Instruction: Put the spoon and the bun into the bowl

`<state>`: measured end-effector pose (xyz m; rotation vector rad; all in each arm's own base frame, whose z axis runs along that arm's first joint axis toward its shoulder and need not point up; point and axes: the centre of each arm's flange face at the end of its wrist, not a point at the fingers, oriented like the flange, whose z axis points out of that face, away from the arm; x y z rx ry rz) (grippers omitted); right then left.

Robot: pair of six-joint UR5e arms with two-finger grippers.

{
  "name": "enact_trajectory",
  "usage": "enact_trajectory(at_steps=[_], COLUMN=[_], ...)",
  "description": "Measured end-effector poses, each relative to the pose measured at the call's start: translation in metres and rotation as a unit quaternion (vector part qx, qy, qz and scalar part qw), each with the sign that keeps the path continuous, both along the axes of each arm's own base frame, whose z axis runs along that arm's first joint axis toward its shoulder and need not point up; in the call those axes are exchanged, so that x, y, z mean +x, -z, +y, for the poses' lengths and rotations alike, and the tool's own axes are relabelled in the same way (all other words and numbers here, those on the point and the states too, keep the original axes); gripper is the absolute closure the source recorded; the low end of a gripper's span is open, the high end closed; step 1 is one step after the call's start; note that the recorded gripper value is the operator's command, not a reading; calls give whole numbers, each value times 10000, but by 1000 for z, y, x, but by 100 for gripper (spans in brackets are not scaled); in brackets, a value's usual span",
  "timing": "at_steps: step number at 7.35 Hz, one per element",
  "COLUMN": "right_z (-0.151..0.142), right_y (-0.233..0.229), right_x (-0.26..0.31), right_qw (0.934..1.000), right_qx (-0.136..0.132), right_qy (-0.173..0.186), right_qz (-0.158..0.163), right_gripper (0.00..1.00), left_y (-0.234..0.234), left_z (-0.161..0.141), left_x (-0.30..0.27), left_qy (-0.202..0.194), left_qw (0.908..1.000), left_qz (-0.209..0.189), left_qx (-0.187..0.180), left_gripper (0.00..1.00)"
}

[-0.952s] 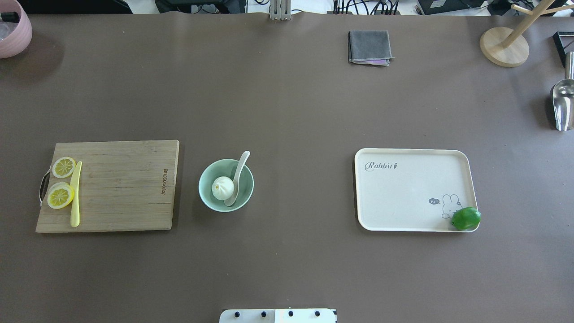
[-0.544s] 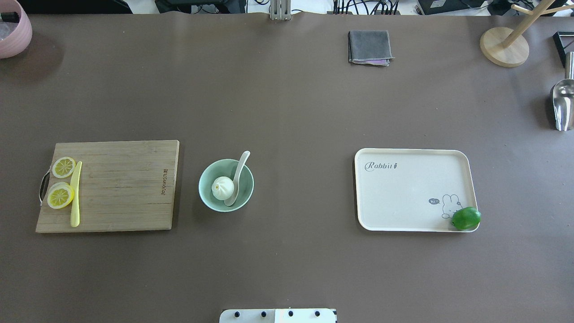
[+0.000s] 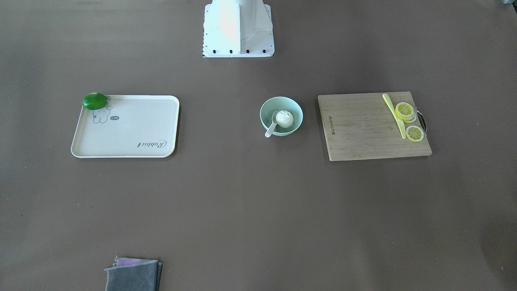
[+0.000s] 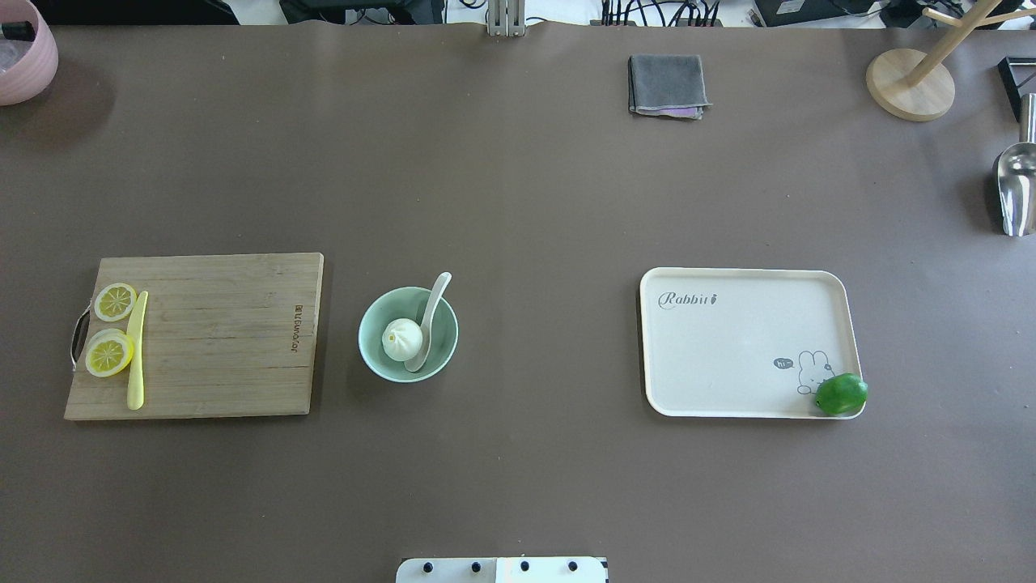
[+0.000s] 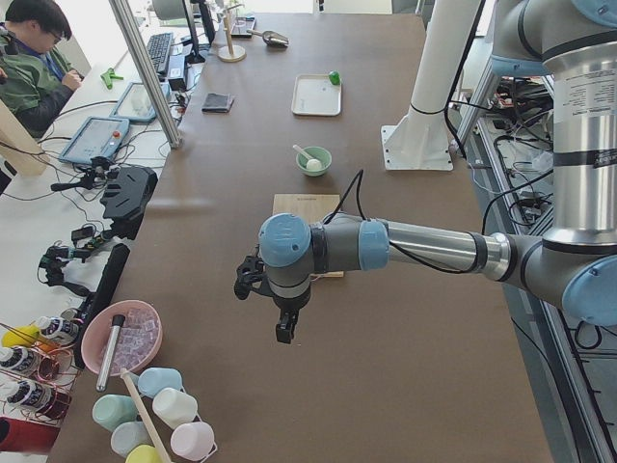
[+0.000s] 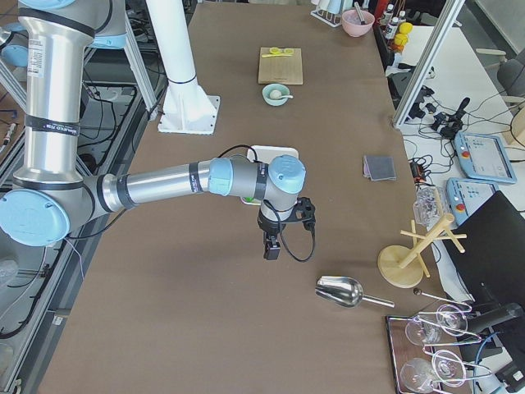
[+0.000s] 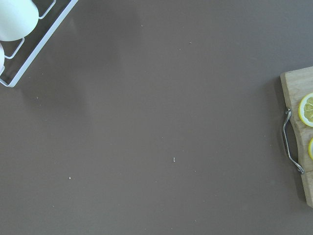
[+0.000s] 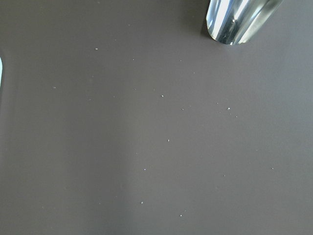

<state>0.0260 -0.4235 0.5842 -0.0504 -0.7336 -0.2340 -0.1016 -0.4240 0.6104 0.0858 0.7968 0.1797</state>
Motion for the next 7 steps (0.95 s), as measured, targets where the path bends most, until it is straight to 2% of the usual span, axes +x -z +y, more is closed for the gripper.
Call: enact_trajectory(at_steps=[7], right_z=[0], right_y=[5], right_x=[-9], right_qw=[9999], right_qx=[40], right_qy=[87], right_qz=[-59], right_gripper=[0], left_y=[-2], left_z=[4], left_x=[0], left_qy=[-6], left_qw=[10000], left_qz=[-19], left_qx=[-24], left_gripper=[2])
